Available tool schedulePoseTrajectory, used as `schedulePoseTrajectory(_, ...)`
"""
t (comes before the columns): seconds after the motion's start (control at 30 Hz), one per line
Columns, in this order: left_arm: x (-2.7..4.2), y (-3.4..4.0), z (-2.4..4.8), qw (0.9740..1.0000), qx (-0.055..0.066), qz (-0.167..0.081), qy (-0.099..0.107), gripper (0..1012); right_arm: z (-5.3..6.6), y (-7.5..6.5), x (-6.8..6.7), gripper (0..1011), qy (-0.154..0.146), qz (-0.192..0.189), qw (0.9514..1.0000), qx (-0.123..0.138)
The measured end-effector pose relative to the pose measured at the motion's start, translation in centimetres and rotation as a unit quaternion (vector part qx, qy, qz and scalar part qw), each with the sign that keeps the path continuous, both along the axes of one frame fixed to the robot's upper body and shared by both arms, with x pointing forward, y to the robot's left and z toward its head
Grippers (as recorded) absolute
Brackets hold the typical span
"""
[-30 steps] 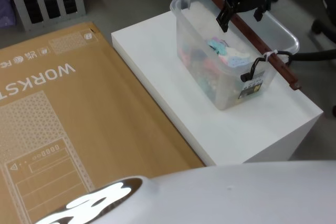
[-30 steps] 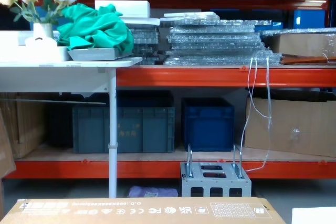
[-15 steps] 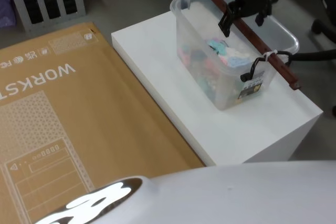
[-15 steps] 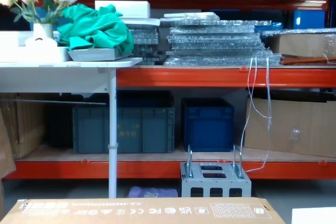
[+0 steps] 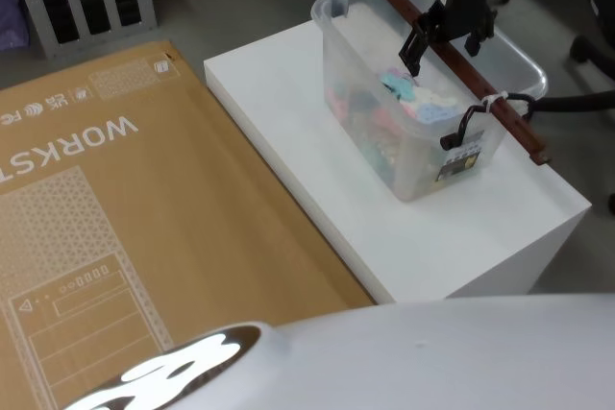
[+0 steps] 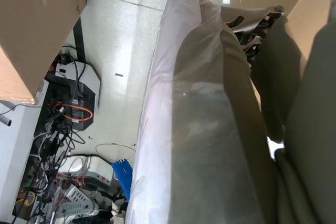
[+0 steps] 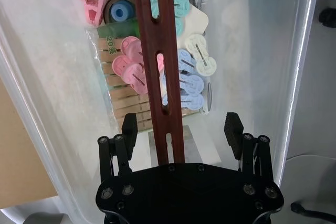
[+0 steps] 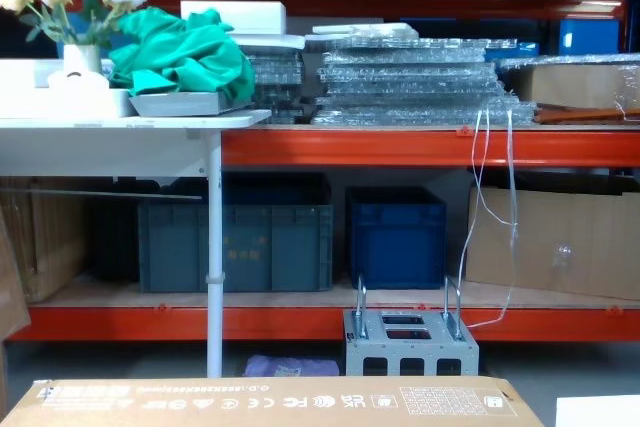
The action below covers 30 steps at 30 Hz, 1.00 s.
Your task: Use one hand to grasp the basket and place it at the designated location.
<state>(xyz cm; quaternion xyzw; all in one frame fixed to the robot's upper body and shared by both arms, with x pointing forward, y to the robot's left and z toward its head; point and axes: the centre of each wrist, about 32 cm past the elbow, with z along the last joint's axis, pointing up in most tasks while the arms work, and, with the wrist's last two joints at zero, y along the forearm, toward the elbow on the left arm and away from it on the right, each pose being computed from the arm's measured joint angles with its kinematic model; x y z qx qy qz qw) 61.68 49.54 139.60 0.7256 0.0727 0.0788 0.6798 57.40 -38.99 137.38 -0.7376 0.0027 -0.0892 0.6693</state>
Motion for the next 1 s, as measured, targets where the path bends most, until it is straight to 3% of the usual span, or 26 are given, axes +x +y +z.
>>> schedulePoseTrajectory(1.0, 0.0, 0.0, 0.0, 1.0, 0.0, 0.0, 0.0, 0, -0.2, 0.4, 1.6, 993, -0.005, 0.011, 0.9999, 0.006)
